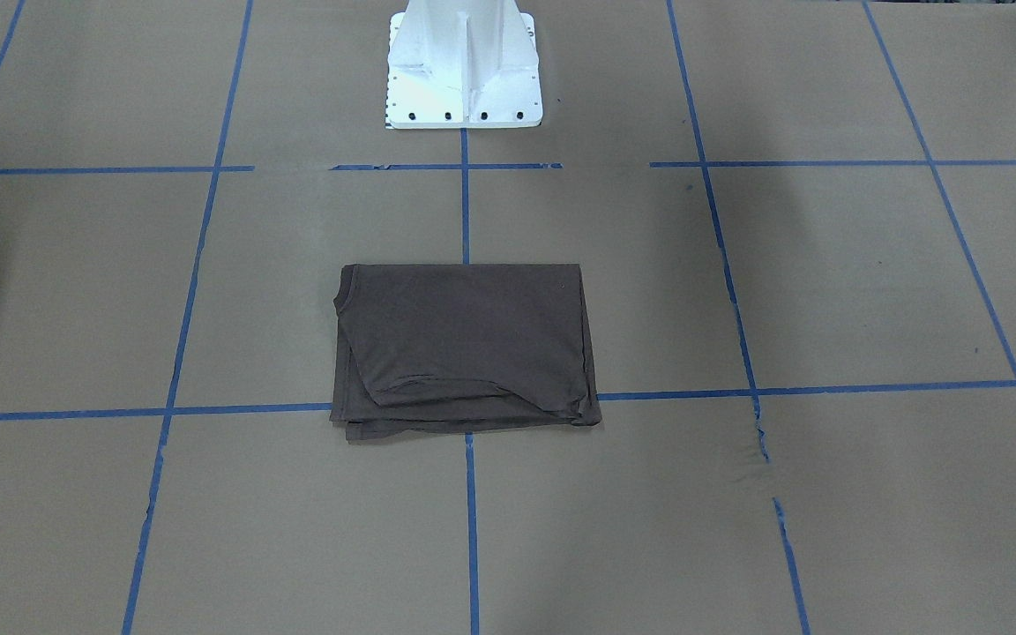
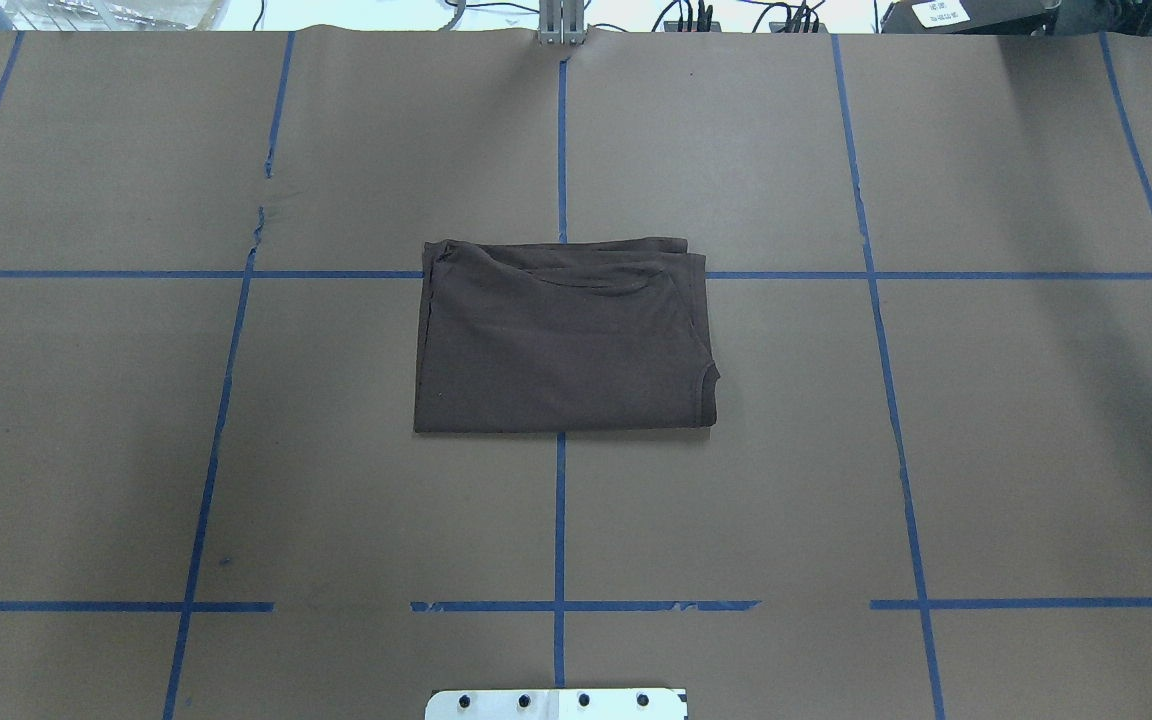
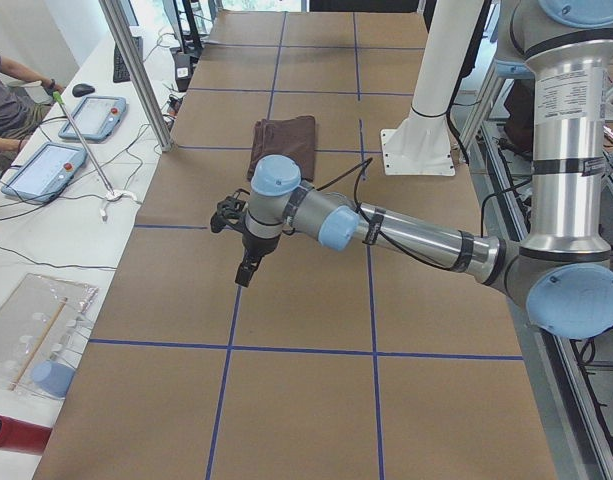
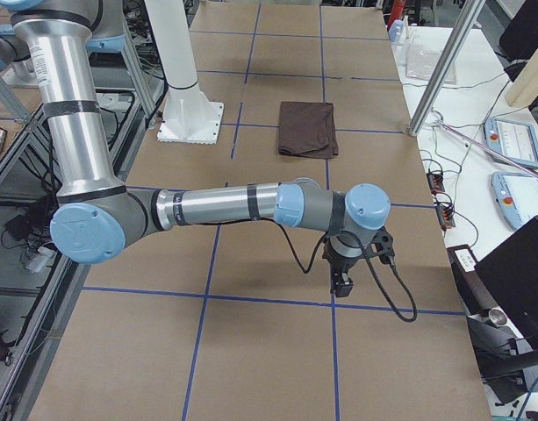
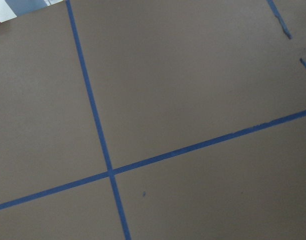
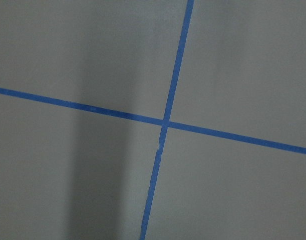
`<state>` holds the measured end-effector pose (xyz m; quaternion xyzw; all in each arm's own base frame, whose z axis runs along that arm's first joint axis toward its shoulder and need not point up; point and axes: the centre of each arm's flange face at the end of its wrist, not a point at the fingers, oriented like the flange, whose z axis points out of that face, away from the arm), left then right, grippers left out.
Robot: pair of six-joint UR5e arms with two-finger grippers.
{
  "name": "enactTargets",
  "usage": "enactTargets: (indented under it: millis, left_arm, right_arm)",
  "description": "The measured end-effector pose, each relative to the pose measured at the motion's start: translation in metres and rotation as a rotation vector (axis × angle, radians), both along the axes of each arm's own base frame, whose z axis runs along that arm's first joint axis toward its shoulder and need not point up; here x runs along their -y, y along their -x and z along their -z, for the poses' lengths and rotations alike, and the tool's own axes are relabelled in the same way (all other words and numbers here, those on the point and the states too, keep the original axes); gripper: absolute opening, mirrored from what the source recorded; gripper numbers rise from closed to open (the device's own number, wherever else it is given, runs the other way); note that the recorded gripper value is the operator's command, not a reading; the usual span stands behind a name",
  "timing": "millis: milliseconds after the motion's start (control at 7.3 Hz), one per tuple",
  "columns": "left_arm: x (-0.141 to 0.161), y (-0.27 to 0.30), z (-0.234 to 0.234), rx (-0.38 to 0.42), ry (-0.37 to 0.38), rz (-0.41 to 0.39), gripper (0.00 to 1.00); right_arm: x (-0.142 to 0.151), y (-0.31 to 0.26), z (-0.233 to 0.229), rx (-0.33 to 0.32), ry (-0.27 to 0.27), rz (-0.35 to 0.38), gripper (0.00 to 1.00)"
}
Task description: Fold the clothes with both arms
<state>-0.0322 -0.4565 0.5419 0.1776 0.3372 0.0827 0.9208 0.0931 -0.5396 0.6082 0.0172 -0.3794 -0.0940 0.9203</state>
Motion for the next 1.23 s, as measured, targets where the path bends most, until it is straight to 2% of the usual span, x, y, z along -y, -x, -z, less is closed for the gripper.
enactTargets:
  millis: [274,685,959,1233]
  left_arm:
    - [0.000,0.007,-0.043,0.005,0.028,0.008,1.00]
    - [0.002,0.006,-0.087,0.001,0.157,-0.001,1.00]
    - [0.028,0.002,-0.069,-0.012,0.233,-0.018,1.00]
    - [0.051,0.008,-0.060,-0.005,0.230,-0.049,1.00]
  right_arm:
    - [-0.024,-0.004,-0.003,0.024,-0.033,-0.011,1.00]
    - [-0.055,-0.003,-0.032,0.033,0.001,-0.015,1.00]
    - [-0.060,-0.003,-0.039,0.032,0.018,-0.017,1.00]
    - [-0.063,-0.003,-0.045,0.030,0.033,-0.021,1.00]
